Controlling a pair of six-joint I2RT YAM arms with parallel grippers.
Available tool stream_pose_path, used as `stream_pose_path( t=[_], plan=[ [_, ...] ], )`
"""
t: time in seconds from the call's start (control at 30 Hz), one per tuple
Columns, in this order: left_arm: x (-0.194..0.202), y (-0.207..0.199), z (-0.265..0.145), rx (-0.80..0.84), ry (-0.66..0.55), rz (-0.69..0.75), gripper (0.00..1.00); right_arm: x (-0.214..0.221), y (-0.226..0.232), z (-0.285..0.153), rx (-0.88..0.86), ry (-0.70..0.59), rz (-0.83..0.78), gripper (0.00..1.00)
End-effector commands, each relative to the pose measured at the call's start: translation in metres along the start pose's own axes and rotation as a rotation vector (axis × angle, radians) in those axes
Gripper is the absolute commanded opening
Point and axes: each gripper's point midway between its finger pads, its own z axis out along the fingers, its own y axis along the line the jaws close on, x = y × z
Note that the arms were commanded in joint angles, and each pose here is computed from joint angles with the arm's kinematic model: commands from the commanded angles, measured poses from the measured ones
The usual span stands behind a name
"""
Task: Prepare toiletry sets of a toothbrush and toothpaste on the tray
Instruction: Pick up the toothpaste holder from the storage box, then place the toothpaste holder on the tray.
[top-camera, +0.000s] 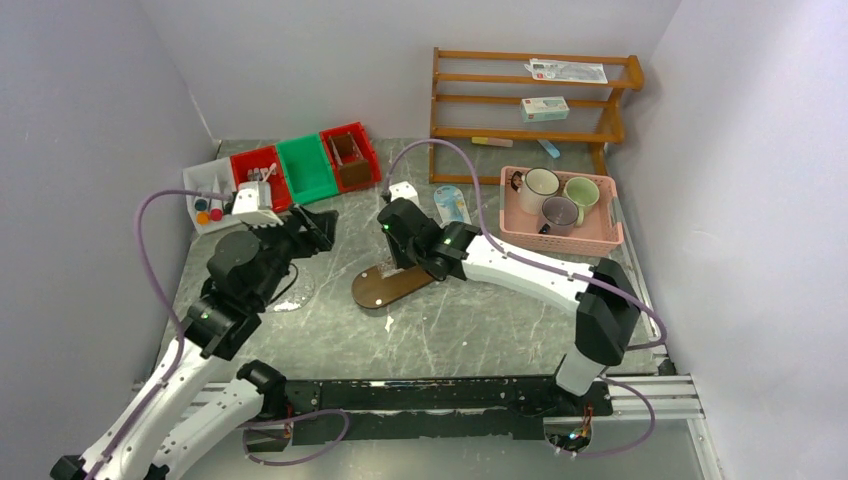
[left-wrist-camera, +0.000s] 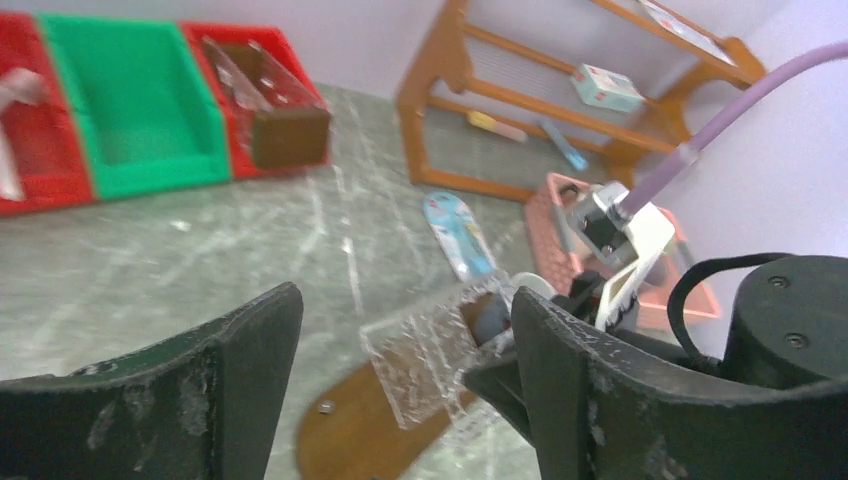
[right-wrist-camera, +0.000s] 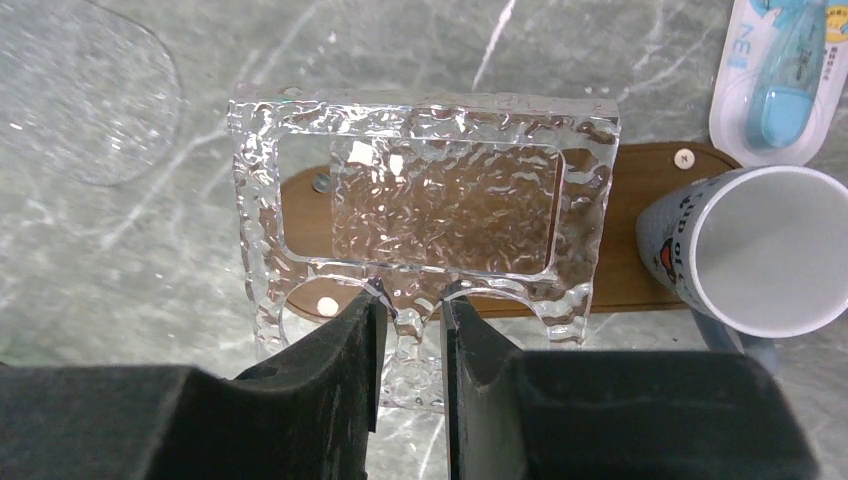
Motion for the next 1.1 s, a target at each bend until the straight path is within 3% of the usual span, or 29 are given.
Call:
stream_pose_path(
  t=[0.0,0.3,0.5,1.07],
  plan=[
    [-0.026,0.036,-0.022,-0.190,-0.052,0.176,0.83,0.012,-0.013,0.005,0.033,0.079,-0.068,0.00],
    [-0.049,0.063,-0.040,-0.324,-0.141,0.271,0.93,0.023,-0.031,0.021,0.066,0.146,-0.081,0.00],
    [-0.050,0.065,-0.042,-0.328,-0.154,0.278,0.97,0.030,-0.040,0.030,0.061,0.176,-0.068,0.00],
    [-0.047,0.069,-0.039,-0.325,-0.140,0.278,0.97,0.049,-0.053,0.029,0.041,0.240,-0.049,0.00]
  ],
)
